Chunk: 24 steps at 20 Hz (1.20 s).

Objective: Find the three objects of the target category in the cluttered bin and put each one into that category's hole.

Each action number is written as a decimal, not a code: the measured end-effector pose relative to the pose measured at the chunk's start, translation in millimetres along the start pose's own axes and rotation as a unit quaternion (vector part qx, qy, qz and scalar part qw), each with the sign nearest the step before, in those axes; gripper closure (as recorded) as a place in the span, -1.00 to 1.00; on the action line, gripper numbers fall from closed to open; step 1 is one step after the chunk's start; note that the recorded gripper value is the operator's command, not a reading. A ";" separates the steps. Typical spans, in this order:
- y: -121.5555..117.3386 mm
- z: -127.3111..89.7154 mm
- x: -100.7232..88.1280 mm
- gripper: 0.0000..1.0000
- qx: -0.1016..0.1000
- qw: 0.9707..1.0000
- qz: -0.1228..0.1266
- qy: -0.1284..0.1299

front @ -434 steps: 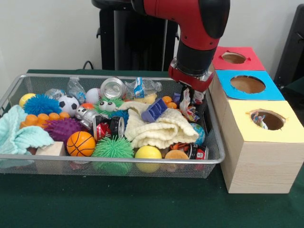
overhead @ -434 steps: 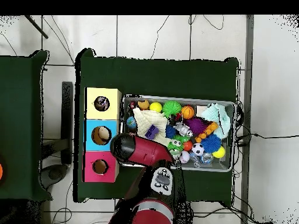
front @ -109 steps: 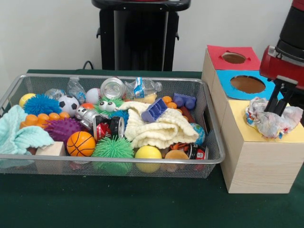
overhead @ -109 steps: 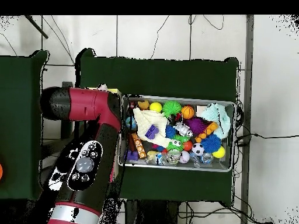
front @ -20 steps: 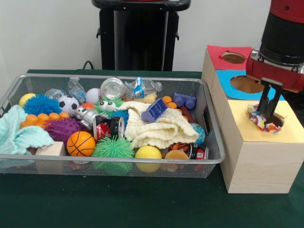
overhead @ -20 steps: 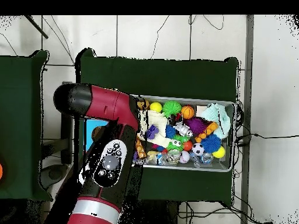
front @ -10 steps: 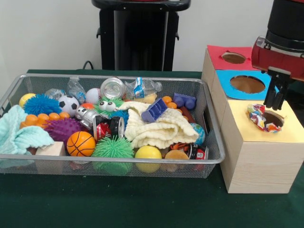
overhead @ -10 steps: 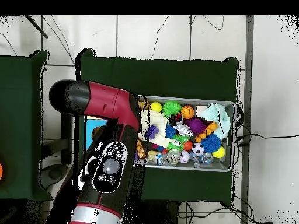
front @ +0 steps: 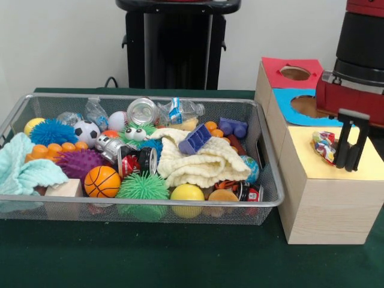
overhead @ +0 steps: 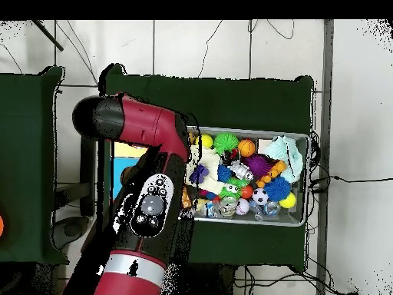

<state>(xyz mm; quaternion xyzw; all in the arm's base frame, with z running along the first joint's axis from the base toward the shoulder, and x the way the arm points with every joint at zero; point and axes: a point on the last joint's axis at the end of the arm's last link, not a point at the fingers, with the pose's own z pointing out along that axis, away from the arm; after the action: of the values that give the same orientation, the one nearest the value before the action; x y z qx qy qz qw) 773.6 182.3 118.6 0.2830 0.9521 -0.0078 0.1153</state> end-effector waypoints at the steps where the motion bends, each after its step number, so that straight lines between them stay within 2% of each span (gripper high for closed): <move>1: -1.2 3.4 -2.1 1.00 0.001 1.000 0.000 -0.001; 12: -4.7 7.5 0.1 1.00 0.007 1.000 -0.001 0.000; 24: -11.9 11.9 15.7 1.00 0.018 1.000 -0.002 0.011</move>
<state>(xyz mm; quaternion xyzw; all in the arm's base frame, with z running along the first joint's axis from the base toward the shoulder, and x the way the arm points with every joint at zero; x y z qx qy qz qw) 757.0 179.8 102.9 0.2830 0.9537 -0.0222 0.0992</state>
